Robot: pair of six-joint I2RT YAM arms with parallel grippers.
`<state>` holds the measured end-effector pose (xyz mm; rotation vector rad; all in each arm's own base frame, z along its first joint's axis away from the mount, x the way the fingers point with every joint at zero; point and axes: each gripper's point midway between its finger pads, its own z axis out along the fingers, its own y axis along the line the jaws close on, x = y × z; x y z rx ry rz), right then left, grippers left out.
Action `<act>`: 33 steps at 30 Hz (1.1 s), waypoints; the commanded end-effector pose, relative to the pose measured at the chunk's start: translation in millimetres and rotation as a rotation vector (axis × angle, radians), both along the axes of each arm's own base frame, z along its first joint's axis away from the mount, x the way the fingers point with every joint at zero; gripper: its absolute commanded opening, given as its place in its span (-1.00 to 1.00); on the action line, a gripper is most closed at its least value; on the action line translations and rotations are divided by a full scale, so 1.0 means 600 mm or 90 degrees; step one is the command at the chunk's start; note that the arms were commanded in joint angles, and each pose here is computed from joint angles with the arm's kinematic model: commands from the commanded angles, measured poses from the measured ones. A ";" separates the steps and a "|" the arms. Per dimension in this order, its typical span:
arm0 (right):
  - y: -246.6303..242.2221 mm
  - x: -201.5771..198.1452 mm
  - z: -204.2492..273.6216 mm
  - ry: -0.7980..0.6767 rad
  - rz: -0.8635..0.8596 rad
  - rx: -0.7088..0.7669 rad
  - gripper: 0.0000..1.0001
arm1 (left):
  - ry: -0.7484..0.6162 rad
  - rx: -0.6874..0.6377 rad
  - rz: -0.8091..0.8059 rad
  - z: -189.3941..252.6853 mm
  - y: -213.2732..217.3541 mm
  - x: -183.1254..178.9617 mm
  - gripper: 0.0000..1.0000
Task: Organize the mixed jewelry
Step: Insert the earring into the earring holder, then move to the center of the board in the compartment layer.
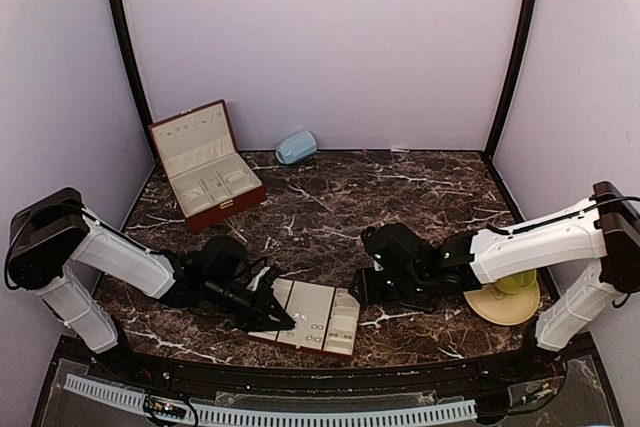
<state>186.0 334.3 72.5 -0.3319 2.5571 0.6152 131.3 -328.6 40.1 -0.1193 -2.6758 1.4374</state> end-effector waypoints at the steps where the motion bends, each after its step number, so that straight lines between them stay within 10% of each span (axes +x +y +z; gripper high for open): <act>1: 0.009 0.002 0.022 -0.018 -0.005 0.032 -0.19 | -0.002 0.028 0.006 -0.004 0.011 0.002 -0.81; 21: 0.008 0.008 0.038 -0.039 -0.004 0.038 -0.18 | -0.050 0.052 -0.007 0.023 0.015 0.013 -0.48; 33: -0.002 0.017 0.066 -0.074 -0.008 0.037 -0.18 | -0.244 0.065 -0.002 0.111 0.028 0.077 -0.28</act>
